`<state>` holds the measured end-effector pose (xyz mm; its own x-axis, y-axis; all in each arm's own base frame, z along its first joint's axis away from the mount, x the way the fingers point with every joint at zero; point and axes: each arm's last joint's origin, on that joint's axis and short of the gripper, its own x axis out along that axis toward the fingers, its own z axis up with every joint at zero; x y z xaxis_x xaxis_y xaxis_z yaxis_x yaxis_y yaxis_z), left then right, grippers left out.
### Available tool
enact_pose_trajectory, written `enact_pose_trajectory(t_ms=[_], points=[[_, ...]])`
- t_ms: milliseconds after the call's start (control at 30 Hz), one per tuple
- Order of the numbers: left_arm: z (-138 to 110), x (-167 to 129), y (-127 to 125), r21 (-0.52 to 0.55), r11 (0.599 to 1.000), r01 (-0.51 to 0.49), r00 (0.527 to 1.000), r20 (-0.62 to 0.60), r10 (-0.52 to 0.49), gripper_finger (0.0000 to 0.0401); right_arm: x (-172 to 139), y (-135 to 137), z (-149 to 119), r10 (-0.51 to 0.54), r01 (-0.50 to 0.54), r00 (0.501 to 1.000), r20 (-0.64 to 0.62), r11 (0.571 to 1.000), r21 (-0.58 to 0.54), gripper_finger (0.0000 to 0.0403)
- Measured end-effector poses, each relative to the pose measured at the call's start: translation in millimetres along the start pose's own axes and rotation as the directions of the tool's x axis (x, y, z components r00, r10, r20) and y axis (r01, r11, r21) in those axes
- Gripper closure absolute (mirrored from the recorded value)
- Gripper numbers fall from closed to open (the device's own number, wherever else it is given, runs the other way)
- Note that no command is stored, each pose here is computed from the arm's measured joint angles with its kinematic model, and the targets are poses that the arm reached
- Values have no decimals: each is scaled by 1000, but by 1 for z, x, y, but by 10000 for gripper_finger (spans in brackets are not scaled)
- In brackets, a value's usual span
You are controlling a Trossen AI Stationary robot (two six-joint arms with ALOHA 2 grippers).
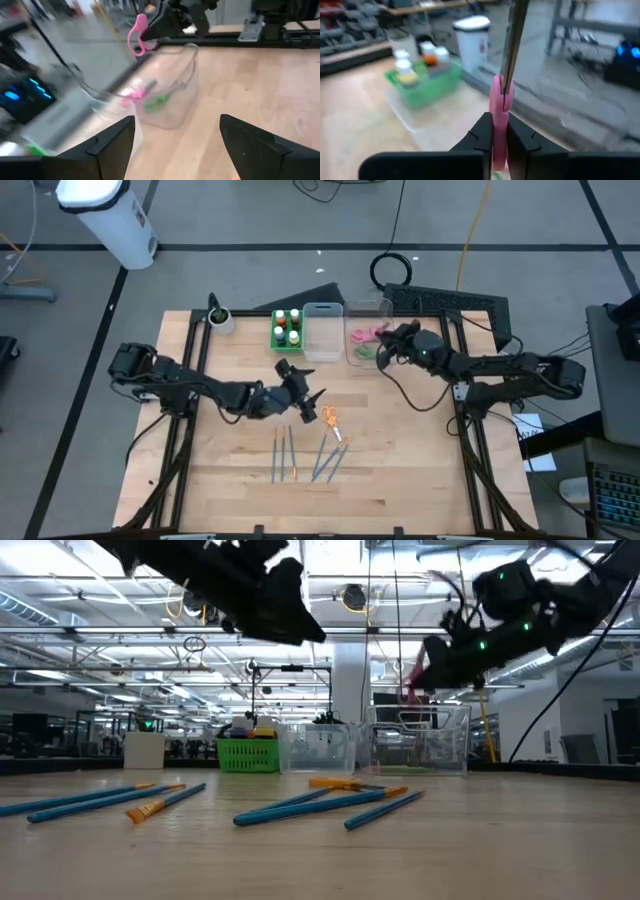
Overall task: Pick & Place Paint Supplies
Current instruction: Put the pink scissors into the transparent bin
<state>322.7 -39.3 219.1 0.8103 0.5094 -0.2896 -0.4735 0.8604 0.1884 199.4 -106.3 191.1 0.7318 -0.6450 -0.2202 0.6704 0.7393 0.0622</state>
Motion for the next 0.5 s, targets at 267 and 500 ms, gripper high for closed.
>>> enact_pose_trajectory(t_ms=[267,500], points=[[-3,20,23,-144,979,147,986,-58,-156,121,6,-18,-24,36,-28,994,-101,996,81,366],[-3,27,32,-181,971,154,984,-66,-168,116,7,-19,-25,30,-13,994,-103,988,156,341]])
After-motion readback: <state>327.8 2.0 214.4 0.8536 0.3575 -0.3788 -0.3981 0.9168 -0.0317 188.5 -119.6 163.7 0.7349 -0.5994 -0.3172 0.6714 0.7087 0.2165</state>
